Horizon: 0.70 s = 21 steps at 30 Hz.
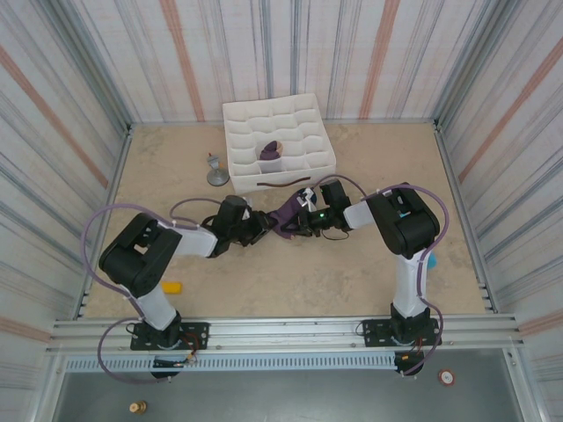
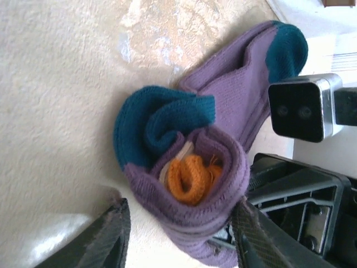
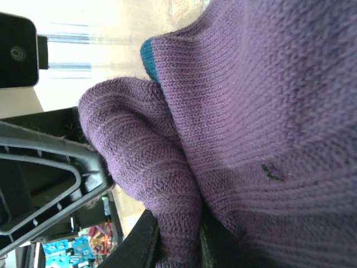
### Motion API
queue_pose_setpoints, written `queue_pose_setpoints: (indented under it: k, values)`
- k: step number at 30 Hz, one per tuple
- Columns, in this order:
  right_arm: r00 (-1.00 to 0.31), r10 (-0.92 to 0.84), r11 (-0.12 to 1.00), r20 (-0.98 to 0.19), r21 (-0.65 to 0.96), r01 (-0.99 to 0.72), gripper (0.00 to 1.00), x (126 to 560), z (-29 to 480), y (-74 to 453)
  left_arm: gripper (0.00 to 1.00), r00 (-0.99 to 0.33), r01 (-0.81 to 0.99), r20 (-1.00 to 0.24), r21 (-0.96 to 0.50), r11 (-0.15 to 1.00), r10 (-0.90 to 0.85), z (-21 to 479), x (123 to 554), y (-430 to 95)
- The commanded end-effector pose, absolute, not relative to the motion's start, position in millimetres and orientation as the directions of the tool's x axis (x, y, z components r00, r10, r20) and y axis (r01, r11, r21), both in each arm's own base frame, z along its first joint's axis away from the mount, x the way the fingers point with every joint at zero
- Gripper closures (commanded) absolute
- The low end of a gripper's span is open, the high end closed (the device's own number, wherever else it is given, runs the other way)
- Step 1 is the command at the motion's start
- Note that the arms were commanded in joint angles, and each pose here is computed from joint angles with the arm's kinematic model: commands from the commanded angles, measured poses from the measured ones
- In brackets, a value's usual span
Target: Roll the socks
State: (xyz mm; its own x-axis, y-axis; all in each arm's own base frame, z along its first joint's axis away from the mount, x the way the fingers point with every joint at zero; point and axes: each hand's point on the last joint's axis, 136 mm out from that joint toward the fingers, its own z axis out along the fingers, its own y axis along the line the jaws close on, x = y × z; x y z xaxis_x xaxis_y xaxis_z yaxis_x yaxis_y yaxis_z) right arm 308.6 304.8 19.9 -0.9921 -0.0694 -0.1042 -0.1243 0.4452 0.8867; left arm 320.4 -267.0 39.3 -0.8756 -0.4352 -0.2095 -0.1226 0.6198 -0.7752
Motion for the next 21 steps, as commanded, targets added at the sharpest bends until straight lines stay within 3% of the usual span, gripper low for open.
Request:
queue_pose_setpoints:
  k: [1,5,8,14,16,21]
  values:
    - [-0.981,0.07,0.68,0.181,0.711,0.18,1.0,271.9,-63.4,258.4,0.54,-0.858,-0.16,-0.208,-0.761,0.629,-0.47,29.5,329.7,-265.8]
    - [-0.982,0.066,0.67,0.177,0.721,0.175,1.0,273.3,-60.6,260.0,0.62,-0.857,-0.189,-0.189,-0.749,0.635,-0.479,19.6,328.5,-264.9]
    - [-0.986,0.059,0.658,0.157,0.736,0.157,1.0,276.2,-54.8,262.5,0.73,-0.86,-0.213,-0.175,-0.73,0.649,-0.479,14.4,326.4,-262.6]
    - [-0.998,0.024,0.654,0.056,0.754,0.058,0.76,285.7,-31.6,265.2,0.97,-0.889,-0.251,-0.126,-0.67,0.699,-0.44,7.6,314.8,-257.8]
    - [-1.0,0.005,0.673,-0.002,0.74,0.002,0.64,289.1,-19.0,265.0,0.99,-0.899,-0.255,-0.113,-0.651,0.715,-0.424,8.2,309.7,-255.3]
    - [-0.982,-0.068,0.702,-0.174,0.691,-0.171,0.5,292.5,18.9,269.1,1.0,-0.915,-0.272,-0.075,-0.609,0.745,-0.396,11.9,298.5,-247.5]
